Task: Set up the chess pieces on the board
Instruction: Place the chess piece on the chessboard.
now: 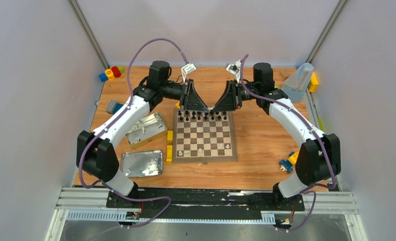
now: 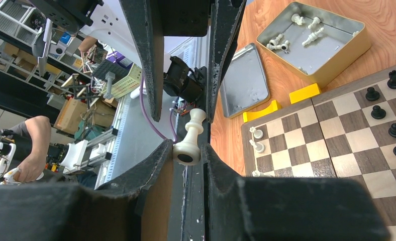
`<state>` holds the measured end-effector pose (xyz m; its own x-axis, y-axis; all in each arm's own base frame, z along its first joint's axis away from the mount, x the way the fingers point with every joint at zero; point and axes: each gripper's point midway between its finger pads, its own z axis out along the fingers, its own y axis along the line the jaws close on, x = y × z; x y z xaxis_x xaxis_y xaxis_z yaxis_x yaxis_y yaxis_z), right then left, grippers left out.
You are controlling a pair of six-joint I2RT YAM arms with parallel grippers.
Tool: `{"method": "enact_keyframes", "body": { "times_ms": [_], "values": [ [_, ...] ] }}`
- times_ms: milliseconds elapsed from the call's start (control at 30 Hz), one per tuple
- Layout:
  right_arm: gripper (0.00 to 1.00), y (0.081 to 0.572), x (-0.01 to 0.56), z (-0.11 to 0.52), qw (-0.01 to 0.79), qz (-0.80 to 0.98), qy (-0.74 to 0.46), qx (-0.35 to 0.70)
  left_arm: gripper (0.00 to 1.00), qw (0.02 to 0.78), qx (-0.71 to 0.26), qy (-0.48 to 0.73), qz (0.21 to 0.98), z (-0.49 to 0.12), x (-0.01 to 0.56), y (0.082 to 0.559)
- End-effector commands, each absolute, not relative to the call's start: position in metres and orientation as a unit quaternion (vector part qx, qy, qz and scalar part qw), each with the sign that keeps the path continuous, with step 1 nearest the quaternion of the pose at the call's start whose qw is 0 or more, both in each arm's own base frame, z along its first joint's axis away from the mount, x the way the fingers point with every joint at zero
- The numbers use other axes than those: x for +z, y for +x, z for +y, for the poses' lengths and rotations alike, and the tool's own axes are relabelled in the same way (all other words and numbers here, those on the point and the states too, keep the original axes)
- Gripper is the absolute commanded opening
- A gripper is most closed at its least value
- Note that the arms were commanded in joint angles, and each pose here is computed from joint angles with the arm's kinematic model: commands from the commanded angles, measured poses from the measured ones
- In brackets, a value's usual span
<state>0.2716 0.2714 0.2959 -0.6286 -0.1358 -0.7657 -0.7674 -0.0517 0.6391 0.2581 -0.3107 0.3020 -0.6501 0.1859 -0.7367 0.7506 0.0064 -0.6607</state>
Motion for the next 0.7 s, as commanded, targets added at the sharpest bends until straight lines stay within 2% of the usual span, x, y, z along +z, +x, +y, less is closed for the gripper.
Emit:
{"method": "enact_keyframes", "body": {
  "times_ms": [0, 667],
  "values": [
    [0.00, 0.274, 0.304, 0.270, 0.261, 0.625, -0.368, 0.637, 0.49, 0.231, -0.621, 0.362, 0.656, -0.313, 0.308, 0.253],
    [0.01, 0.280, 0.294, 0.270, 0.256, 0.633, -0.357, 0.637, 0.31, 0.230, -0.622, 0.361, 0.656, -0.317, 0.308, 0.255]
  ]
}}
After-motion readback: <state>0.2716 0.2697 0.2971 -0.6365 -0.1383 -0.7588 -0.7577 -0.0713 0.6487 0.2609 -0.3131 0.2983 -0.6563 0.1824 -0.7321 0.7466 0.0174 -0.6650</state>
